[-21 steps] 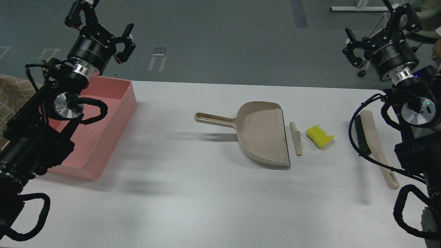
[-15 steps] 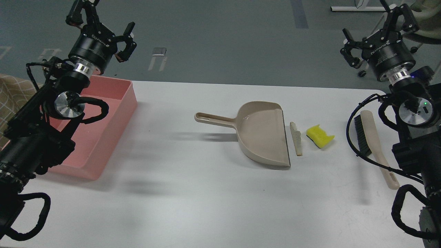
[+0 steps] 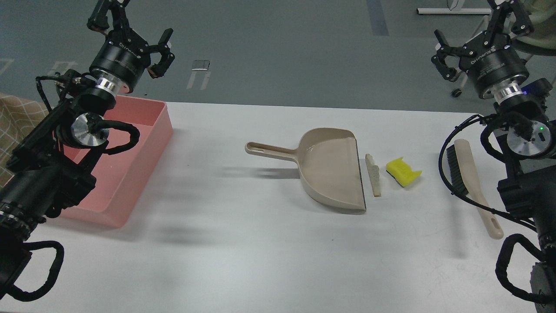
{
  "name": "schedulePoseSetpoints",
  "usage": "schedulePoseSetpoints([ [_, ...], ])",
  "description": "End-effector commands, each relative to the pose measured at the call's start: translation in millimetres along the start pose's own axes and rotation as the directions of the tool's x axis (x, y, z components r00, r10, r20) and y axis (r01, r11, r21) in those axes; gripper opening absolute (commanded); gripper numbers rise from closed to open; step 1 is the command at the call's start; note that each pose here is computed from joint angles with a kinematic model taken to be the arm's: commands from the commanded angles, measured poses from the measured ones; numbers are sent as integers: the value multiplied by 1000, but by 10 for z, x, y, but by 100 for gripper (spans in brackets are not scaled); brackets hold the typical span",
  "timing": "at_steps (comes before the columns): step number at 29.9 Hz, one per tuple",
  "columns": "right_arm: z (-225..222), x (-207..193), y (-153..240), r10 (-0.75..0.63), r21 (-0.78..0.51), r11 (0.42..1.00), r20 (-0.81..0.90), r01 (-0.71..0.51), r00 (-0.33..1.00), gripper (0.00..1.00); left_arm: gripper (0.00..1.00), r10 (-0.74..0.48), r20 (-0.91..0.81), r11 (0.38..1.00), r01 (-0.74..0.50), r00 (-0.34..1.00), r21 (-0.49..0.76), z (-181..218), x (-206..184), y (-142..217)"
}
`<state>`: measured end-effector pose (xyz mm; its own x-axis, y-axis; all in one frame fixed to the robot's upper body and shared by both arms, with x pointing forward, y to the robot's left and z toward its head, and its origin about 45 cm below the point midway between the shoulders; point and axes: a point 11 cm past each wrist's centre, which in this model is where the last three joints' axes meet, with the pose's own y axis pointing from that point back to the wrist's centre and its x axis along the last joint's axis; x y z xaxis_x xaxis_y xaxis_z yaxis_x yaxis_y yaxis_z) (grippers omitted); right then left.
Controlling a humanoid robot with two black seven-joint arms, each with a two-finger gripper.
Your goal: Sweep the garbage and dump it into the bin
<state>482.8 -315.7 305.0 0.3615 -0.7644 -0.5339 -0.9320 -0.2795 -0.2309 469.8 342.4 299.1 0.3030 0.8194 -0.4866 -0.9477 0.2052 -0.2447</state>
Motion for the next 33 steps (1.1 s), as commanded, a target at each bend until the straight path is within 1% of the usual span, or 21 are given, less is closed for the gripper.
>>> schedulePoseSetpoints([
  [1, -16, -5, -6, -1, 7, 1000, 1, 1, 1000, 100, 98, -7, 0, 1000, 7, 1000, -7, 27, -26, -23],
  [7, -35, -2, -4, -1, 14, 1000, 0, 1, 1000, 100, 98, -16, -5, 1000, 16, 1000, -10, 16, -47, -17],
  [10, -43, -8, -5, -3, 14, 1000, -4, 3, 1000, 100, 98, -37, 1, 999, 37, 999, -24, 87, -87, -21],
  [17, -152, -68, -1, -26, 38, 999, -24, 27, 999, 100, 98, -39, 3, 999, 39, 999, -6, 52, -99, -2],
  [22, -98, -21, 103, -18, 33, 999, -23, 19, 1000, 100, 98, -90, 4, 996, 90, 996, -19, 106, -266, 36],
  [26, -134, 46, 247, -4, 60, 998, -19, 6, 1000, 100, 98, -119, 20, 993, 119, 993, -5, 141, -295, 198],
  [28, -135, 84, 338, 4, 69, 998, -18, -3, 1000, 100, 98, -142, 40, 990, 141, 989, 10, 184, -314, 342],
  [30, -169, 145, 471, 18, 84, 996, -25, -16, 1000, 100, 98, -180, 68, 983, 176, 981, 53, 217, -367, 606],
  [33, -291, 250, 653, 46, 117, 992, -41, -41, 998, 100, 98, -219, 106, 971, 207, 970, 116, 264, -437, 869],
])
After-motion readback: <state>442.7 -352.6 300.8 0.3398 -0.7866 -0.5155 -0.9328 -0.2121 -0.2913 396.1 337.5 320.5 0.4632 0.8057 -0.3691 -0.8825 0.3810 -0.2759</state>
